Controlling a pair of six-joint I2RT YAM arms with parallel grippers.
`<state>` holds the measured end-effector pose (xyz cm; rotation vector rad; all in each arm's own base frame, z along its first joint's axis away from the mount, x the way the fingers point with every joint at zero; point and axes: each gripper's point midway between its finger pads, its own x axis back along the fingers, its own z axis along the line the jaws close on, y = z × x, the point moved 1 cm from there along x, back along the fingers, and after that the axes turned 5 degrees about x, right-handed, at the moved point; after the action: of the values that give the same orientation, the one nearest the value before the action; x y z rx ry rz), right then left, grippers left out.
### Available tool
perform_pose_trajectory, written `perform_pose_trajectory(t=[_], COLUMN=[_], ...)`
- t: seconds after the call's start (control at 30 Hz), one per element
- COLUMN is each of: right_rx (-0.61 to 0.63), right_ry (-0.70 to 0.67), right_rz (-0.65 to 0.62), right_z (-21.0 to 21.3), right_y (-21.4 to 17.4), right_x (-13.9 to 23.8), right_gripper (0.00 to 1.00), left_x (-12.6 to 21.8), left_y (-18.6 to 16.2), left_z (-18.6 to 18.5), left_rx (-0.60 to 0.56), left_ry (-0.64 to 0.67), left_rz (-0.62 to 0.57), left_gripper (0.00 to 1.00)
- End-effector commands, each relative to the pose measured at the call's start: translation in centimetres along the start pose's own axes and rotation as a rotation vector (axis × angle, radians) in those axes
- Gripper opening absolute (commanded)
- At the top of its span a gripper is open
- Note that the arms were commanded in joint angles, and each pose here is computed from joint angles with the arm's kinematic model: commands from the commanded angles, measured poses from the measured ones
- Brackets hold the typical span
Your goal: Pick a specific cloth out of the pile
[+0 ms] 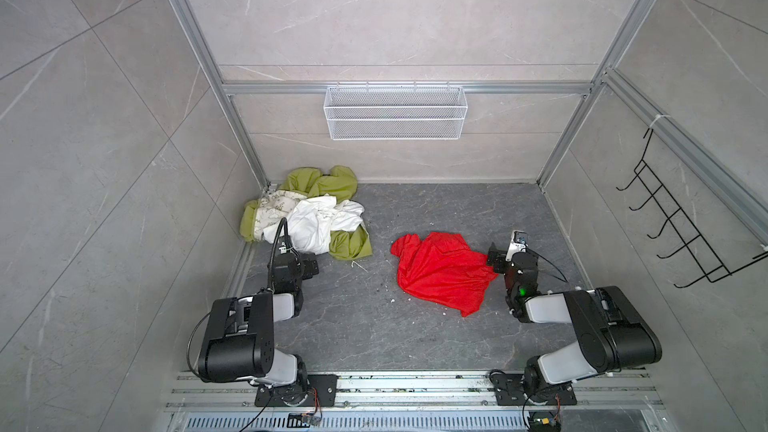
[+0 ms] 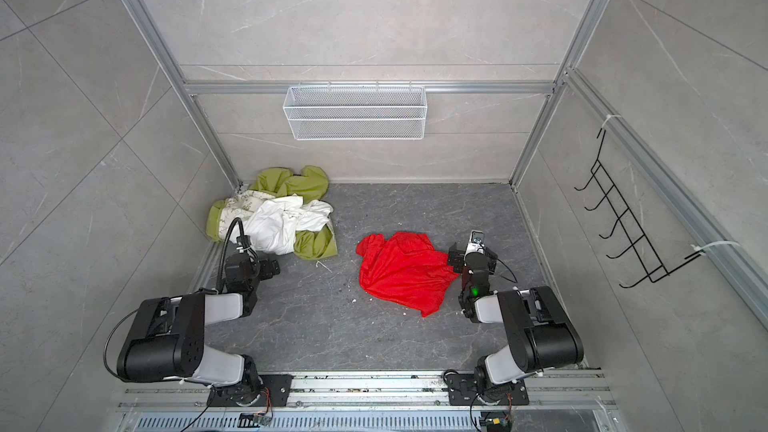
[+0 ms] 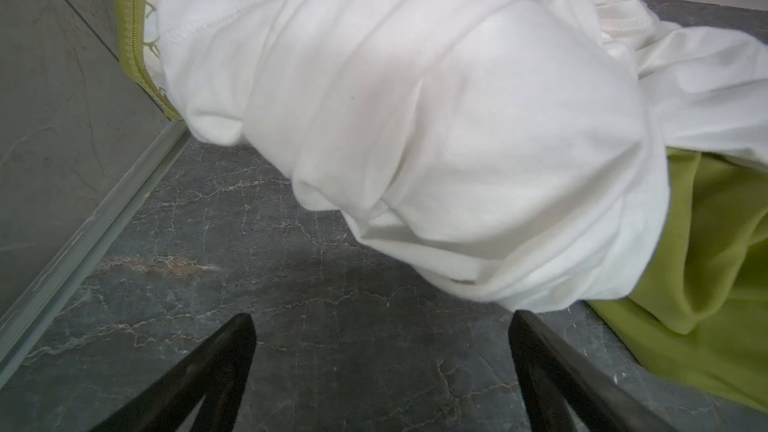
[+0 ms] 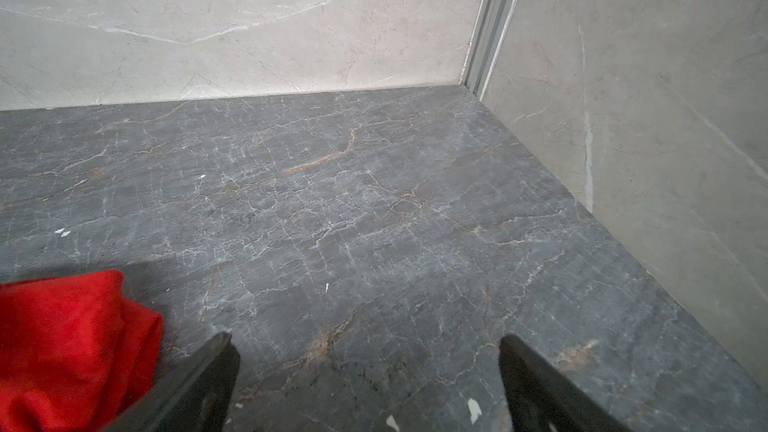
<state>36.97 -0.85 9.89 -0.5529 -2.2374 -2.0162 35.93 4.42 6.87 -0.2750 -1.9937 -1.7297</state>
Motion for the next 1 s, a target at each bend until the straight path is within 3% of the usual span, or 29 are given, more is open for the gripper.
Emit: perform_pose_trajectory(t=[0.0,0.97], right_rx=[-0.019,-0.008], right_ry=[0.005,0.063], right_rz=[-0.008,0.016], right_z=[0.04,0.73], right_y=[0.46,0.34], right_x=[-0.24,-0.74], right_gripper=[1.0,1.0], left_x=[0.09,-0.18], left_y=[2.76,2.35], left_z=[-0.78,-1.07], left_rx=[0.022,0.004], left_ry=[-0.048,-0.062], left_rz=[-0.11,-0.102], left_gripper=[0.98,1.0])
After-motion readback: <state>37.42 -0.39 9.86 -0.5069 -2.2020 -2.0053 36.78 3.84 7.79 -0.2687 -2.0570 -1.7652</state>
